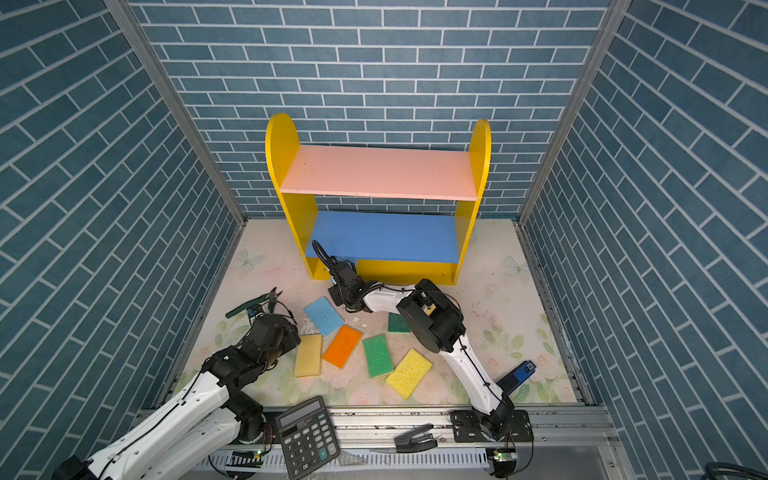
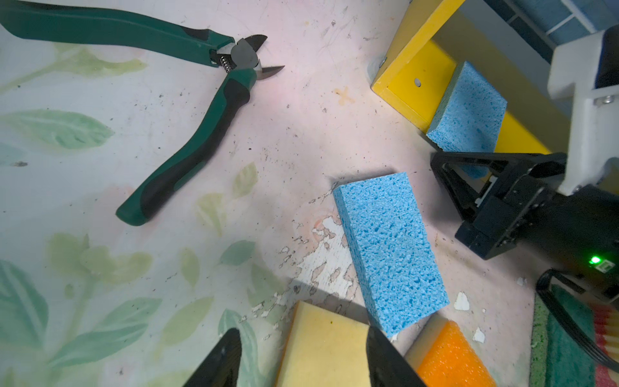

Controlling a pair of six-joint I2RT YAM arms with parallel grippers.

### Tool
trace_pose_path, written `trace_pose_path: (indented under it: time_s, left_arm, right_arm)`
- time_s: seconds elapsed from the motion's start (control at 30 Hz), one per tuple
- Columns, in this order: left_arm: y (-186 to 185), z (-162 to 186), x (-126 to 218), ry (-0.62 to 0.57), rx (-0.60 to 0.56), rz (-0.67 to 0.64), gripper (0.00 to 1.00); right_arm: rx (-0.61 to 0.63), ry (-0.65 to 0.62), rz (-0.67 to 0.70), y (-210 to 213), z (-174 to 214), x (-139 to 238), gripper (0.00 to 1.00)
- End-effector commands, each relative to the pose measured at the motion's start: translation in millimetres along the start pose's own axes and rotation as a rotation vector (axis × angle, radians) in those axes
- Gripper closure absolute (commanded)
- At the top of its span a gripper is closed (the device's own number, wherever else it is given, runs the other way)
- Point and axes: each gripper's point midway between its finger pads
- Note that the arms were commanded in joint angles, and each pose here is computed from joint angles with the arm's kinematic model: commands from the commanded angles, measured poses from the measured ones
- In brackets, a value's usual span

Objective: Place and organize the cleaning sponges onto the shelf

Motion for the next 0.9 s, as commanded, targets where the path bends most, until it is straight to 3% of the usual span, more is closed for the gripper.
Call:
trace_pose_path:
  time_s: [0.0,0.13,0.3,0.33,0.4,0.47,0.5,0.73,0.87]
  left_arm:
    - [-5,-8,1,-0.022,-0.005,-0.001,0.39]
    - [-13,-13,-2,-0.04,-0.009,0.016,0.39]
    - [-51,-20,-15,-0.059,-0.039,0.164,0.43]
    - [-57,-21,-17,-0.059,-0.042,0.183,0.5]
    - [-68,-22,-25,-0.056,-0.039,0.211,0.77]
    - [-81,-24,-32,-0.046,-0.035,0.243,0.97]
    - [-86,-25,-37,-0.037,-0.021,0.255,1.0]
    - [-119,-46,-68,-0.065,0.093,0.467,0.98]
    - [-131,-44,-92,0.036,0.176,0.586,0.94]
  right_arm:
    - [-0.137,-0.067,0.038,-32,-17,6,1.0]
    - [-0.197,-0.071,-0.015,-25,-15,23,1.0]
    - [-0.266,-0.087,-0.03,-26,-12,57,1.0]
    - [-0.274,-0.089,-0.024,-28,-9,63,1.0]
    - [-0.301,-0.093,-0.012,-33,-5,77,1.0]
    - [-0.333,-0.095,-0.003,-40,-1,89,1.0]
    - [-0.35,-0.096,0.002,-42,1,96,1.0]
    - [-0.395,-0.108,0.042,-66,6,130,1.0]
    - [-0.392,-0.124,0.06,-73,4,146,1.0]
Point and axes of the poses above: each gripper's point midway between its finger pads, its own x axis back along the fingers, its own y axis along the line the jaws close on, z = x × y, and after that the axes turned 2 degrees about -x, right-handed
